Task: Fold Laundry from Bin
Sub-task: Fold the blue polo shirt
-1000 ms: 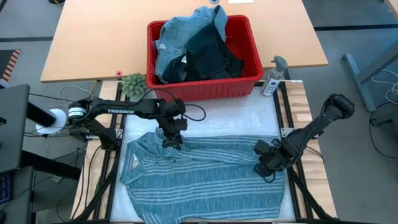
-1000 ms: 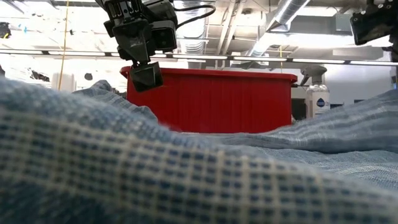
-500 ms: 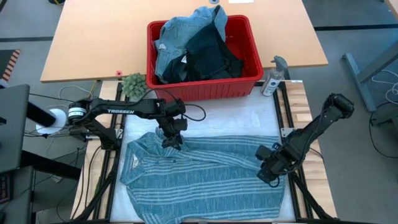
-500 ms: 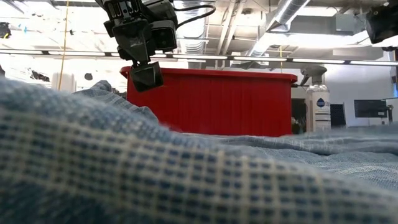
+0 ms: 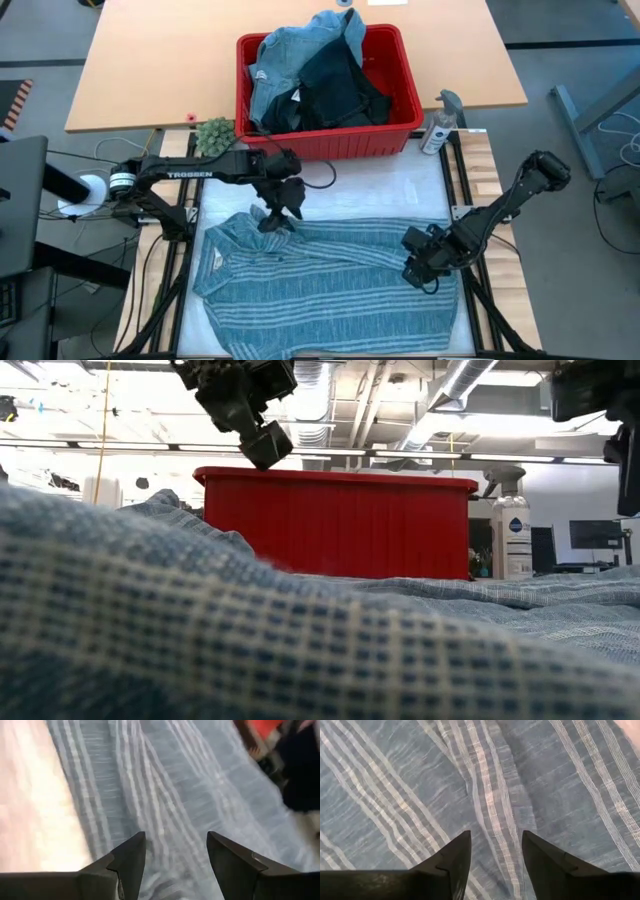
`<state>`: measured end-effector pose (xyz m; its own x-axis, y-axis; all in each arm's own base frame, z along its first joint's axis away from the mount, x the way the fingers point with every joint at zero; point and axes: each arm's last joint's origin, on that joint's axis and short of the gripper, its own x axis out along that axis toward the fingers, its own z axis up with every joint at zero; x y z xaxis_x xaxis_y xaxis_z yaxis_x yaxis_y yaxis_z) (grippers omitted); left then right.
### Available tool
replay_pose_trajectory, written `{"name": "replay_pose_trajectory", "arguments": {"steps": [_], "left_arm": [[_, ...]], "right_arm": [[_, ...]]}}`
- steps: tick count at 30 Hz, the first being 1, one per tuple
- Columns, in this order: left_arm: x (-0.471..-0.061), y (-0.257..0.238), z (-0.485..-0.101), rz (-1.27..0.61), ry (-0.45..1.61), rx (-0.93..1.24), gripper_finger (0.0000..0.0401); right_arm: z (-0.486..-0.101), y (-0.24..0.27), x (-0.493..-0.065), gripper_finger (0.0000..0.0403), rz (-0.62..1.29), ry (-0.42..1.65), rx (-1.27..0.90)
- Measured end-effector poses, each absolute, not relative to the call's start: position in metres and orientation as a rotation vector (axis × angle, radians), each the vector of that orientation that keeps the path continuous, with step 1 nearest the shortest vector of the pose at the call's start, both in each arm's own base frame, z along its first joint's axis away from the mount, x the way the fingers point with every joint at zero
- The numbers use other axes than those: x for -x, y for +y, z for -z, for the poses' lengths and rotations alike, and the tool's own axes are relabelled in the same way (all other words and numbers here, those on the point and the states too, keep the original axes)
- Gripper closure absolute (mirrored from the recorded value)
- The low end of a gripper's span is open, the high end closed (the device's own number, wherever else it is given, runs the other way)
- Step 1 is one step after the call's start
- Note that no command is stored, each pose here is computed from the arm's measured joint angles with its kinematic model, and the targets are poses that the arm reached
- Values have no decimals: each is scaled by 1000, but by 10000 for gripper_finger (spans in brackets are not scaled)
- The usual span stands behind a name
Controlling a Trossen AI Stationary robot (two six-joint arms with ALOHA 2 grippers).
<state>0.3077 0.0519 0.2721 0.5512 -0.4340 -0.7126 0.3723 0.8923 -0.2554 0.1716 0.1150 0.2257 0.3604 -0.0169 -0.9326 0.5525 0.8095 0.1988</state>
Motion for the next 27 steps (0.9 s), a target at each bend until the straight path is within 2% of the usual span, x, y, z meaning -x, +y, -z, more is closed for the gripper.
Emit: {"name": "replay_pose_trajectory", "arguments": {"steps": [6, 17, 24, 27], "left_arm": [[-303, 58, -252, 511, 967, 94, 202], [-324, 63, -202, 568, 1088, 45, 202], [-329, 64, -180, 532, 1185, -21, 204], [-329, 66, -180, 480, 1219, -47, 223]], "right_arm": [[-226, 115, -172, 211, 376, 1164, -536], [-226, 115, -173, 211, 369, 1162, -533], [-226, 116, -173, 212, 362, 1157, -539], [-226, 116, -173, 212, 357, 1155, -539]]}}
